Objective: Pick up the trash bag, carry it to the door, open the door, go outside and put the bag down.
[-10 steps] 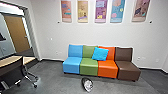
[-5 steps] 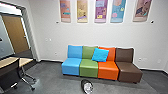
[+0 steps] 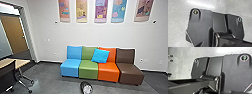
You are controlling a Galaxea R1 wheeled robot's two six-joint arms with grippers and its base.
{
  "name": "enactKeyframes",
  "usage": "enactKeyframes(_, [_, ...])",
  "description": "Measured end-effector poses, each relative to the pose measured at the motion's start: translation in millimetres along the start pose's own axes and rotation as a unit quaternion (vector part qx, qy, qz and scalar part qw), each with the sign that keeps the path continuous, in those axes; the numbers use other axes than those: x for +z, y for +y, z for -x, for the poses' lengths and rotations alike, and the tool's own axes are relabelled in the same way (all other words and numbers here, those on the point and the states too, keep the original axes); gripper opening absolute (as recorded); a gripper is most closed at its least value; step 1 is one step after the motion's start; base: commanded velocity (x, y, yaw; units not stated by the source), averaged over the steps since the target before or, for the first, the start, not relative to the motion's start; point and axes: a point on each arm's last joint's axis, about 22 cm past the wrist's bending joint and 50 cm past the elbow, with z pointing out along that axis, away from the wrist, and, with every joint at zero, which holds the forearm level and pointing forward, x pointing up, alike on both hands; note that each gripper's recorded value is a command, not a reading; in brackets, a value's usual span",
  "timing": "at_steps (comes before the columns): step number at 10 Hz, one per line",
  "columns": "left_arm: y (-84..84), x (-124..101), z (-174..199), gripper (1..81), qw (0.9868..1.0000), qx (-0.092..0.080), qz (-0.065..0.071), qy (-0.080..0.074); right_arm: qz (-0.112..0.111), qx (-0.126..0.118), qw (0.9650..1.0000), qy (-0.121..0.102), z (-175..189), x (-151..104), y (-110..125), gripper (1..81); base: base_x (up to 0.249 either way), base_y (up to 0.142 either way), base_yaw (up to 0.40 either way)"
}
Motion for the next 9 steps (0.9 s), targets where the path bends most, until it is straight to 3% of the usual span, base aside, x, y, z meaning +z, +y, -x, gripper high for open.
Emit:
enactKeyframes(4, [-0.3,0,0,81.1,1.0,0.0,0.0,0.0,0.007,0.002,1.0,0.0,-1,-5,12,81.1,0.146,0.0,0.0])
enactKeyframes(7, [-0.4,0,0,81.1,1.0,0.0,0.0,0.0,-0.009,0.005,0.9999,0.0,-2,-12,6,81.1,0.144,0.0,0.0])
enactKeyframes(9, [0.0,0,0,81.1,1.0,0.0,0.0,0.0,-0.006,0.005,1.0,0.0,-2,-15,11,81.1,0.139,0.0,0.0])
